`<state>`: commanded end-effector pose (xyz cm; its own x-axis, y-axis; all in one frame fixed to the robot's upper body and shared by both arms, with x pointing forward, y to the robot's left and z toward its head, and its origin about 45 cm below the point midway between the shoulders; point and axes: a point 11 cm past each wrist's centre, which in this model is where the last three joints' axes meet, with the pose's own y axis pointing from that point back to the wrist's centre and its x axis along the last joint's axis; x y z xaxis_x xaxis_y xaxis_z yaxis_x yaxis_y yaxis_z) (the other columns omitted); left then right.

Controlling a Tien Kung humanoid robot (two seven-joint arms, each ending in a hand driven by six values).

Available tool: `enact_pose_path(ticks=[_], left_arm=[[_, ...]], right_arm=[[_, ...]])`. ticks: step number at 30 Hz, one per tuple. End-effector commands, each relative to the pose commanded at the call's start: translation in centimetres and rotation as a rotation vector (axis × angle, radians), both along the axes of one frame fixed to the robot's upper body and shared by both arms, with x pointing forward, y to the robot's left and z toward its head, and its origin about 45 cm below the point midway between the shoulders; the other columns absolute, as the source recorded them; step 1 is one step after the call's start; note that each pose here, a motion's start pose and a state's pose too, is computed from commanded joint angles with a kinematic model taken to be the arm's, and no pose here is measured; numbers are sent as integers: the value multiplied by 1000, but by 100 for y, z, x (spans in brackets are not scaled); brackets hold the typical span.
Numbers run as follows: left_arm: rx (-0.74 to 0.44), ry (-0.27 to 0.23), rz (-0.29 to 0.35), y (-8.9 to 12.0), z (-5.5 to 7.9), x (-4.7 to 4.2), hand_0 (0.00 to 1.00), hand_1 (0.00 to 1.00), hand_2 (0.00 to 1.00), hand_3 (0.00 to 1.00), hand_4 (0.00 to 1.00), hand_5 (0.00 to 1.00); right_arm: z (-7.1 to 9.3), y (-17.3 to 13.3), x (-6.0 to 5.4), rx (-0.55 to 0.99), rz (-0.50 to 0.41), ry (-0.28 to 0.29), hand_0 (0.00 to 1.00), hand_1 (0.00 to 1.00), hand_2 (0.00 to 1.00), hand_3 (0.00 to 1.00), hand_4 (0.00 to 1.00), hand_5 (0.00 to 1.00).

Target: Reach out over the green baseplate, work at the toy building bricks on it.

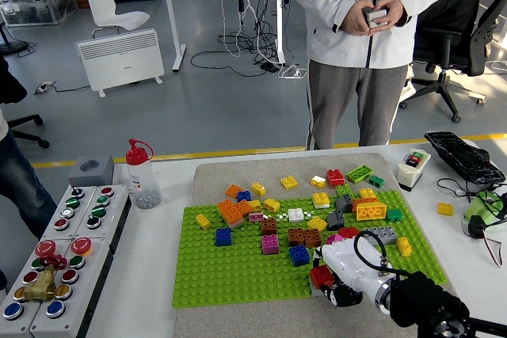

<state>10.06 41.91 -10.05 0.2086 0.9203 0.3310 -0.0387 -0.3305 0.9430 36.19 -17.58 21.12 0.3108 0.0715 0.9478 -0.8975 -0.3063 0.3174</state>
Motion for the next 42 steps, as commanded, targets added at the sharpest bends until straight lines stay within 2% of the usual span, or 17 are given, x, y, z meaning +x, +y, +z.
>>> enact_pose_path(ticks=[30,42], left_arm=[[-2,12,-3,-10,-12,-43,675,688,663,605,349,998],[1,9,-3,2,-8,-39,675,688,663,606,350,998]], right_arm=[[-21,8,-14,12,-2,13,336,243,340,570,548,174],[-18,15,13,18,-11,9,341,245,343,575,560,197]])
